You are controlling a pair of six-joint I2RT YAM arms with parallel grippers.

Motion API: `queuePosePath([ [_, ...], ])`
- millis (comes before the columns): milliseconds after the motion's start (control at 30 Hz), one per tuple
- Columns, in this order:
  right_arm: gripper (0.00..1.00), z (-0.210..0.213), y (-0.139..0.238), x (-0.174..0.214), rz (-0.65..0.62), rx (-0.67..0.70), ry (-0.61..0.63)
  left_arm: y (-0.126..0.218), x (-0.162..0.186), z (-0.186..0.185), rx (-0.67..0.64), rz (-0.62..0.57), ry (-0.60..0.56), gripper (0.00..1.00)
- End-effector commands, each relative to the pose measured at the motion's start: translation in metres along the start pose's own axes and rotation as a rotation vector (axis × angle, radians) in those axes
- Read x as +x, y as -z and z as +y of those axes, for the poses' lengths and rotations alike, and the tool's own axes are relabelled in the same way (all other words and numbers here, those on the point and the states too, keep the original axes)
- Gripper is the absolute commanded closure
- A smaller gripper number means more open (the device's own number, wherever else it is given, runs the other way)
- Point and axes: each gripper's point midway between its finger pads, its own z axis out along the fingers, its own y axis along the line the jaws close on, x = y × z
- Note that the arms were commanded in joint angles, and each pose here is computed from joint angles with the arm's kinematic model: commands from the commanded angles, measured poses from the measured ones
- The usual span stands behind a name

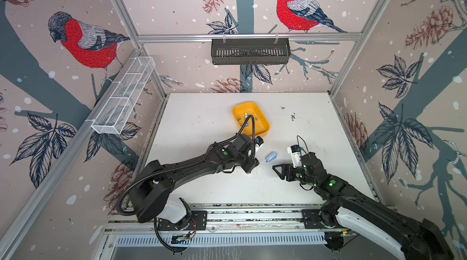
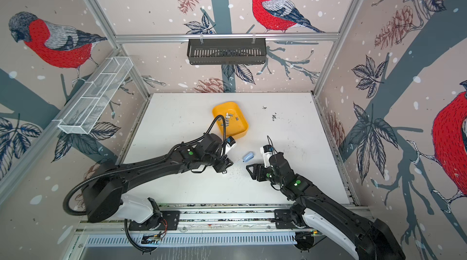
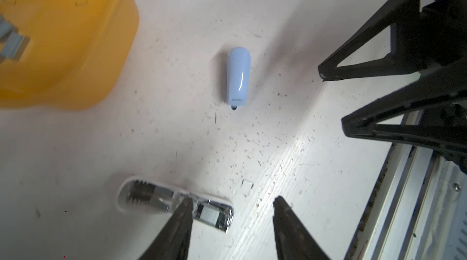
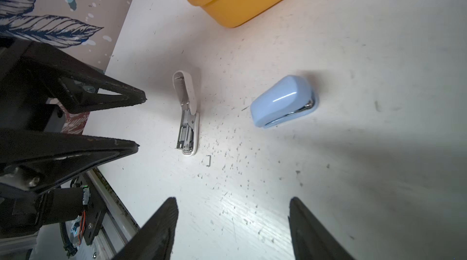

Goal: Load the staples into the stapler

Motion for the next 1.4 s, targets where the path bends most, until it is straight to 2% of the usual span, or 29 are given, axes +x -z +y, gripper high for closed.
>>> queuePosePath([
  [0,0.33,0.023,-0.008,-0.017,-0.069,-0.019,0.044,0.017,-0.009,0.009,-0.021,-0.131,0.191,0.48],
  [233,0.41,0.055,-0.048,0.002,0.061,0.017,0.159,0.042,0.023,0.051,-0.015,-0.235,0.517,0.46],
  [367,0.42,0.062,-0.073,0.012,0.119,0.059,0.201,0.049,0.039,0.067,-0.027,-0.248,0.63,0.47],
  [500,0.44,0.068,-0.091,0.018,0.152,0.097,0.257,0.053,0.042,0.07,-0.016,-0.267,0.662,0.48],
  [633,0.51,0.064,-0.106,0.023,0.179,0.168,0.293,0.055,0.042,0.07,0.0,-0.292,0.658,0.5],
  [933,0.55,0.055,-0.119,0.031,0.204,0.218,0.3,0.057,0.042,0.073,-0.012,-0.321,0.665,0.49],
  [1067,0.57,0.052,-0.121,0.033,0.21,0.23,0.309,0.059,0.042,0.078,-0.039,-0.335,0.711,0.47],
  [1200,0.59,0.045,-0.12,0.033,0.206,0.261,0.307,0.059,0.039,0.073,-0.012,-0.339,0.663,0.38],
  [1300,0.61,0.038,-0.119,0.032,0.201,0.287,0.302,0.061,0.034,0.067,0.025,-0.362,0.622,0.25],
  [1367,0.62,0.036,-0.118,0.031,0.199,0.288,0.301,0.063,0.031,0.063,0.057,-0.385,0.617,0.12],
])
